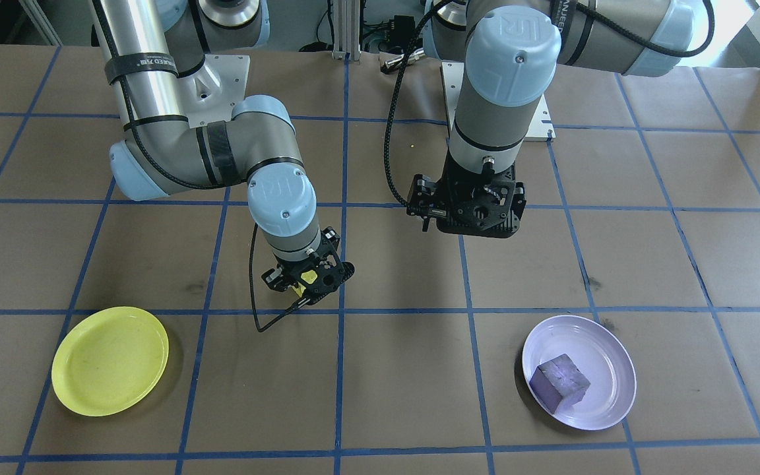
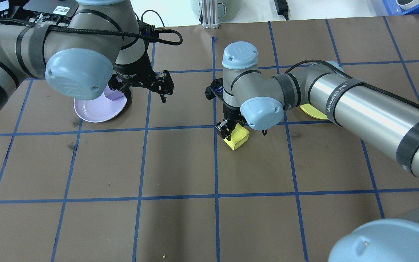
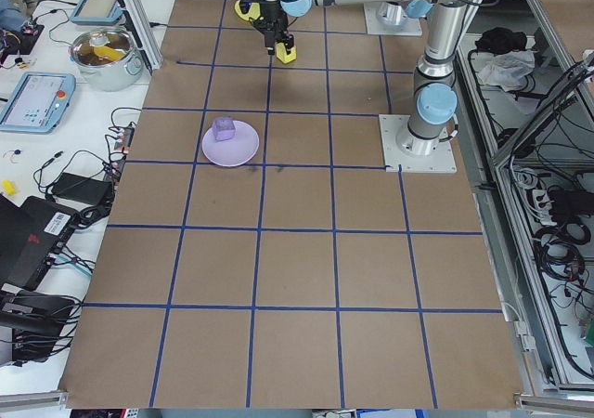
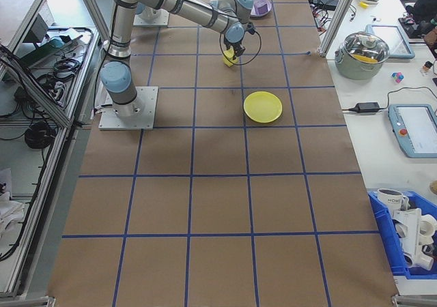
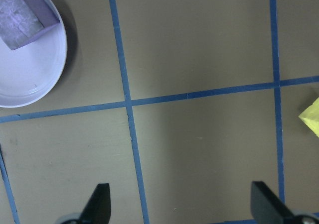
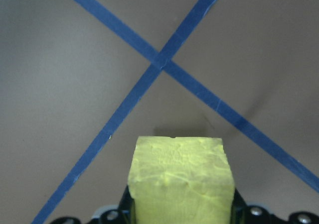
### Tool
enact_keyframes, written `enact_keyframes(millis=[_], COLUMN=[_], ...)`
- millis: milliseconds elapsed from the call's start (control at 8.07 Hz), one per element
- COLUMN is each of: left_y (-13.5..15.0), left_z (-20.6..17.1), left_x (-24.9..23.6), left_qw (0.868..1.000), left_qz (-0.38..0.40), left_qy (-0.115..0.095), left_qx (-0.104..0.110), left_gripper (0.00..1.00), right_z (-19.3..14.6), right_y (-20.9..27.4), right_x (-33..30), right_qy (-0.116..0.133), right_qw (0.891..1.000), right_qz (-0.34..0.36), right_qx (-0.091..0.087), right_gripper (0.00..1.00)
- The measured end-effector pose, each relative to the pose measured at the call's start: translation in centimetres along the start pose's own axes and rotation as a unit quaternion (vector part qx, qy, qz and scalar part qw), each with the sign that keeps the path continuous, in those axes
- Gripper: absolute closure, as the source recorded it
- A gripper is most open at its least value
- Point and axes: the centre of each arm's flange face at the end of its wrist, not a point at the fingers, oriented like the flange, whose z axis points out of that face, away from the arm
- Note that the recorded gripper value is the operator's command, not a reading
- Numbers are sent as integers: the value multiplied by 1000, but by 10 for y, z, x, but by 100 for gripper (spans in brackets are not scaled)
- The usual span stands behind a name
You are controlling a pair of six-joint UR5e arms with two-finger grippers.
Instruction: Sort blocks by color into plates
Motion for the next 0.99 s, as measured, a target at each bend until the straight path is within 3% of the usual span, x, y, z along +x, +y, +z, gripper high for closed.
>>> enact_keyframes(millis=[248,496,744,991], left_y=[0,1,1,-1], left_z=[-1,-1,-2,-1], left_x=[0,0,-1,-6], left_qw=[1000,1000,1000,1000], left_qz=[0,0,-1,-5], left_qy=[0,0,0,0], left_qx=[0,0,-1,-2], left_gripper=[0,0,0,0], right_z=[-63,-118,-142,-149], right_y=[12,41,69,97], right_x=[10,55,117,183], right_qy=[24,54,74,78], right_qw=[999,994,986,978], right_qz=[11,54,109,164], right_qx=[47,82,97,102], right_gripper=[100,100,100,100])
